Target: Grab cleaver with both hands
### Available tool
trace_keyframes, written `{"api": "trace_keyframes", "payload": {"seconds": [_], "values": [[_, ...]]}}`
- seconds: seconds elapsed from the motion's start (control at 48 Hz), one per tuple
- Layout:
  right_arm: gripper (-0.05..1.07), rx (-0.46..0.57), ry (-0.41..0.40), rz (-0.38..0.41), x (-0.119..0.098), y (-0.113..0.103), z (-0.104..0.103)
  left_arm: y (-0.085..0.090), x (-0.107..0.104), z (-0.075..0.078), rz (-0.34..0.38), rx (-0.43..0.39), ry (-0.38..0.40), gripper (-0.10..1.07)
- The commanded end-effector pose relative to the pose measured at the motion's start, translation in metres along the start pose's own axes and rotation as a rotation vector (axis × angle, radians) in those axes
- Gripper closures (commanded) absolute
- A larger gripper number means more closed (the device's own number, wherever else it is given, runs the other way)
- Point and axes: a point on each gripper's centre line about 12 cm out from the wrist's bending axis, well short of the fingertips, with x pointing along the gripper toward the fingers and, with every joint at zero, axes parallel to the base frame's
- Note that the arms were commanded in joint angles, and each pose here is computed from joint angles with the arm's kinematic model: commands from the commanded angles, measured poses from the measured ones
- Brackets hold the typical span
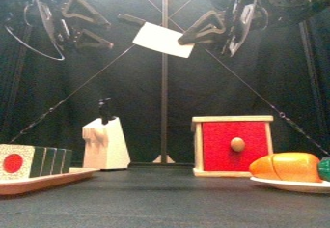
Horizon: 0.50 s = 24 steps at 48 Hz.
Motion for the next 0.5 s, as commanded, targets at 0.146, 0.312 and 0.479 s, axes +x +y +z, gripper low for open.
{"api": "trace_keyframes", "payload": {"seconds": [0.146,0.312,0.479], "values": [[0.78,-0.017,-0.004,0.008,0.03,0.004,0.011,-0.019,-0.01,-0.013,-0.078,0.103,-0.109,0.06],[0.78,-0.022,0.054,0.002,0.048,0.004,0.006,-0.019,-0.015,-0.02,-0.082,0.117,-0.136,0.06],[0.78,-0.022,0.071,0.0,0.059,0.004,0.006,-0.019,-0.016,-0.024,-0.081,0.101,-0.122,0.07]]}}
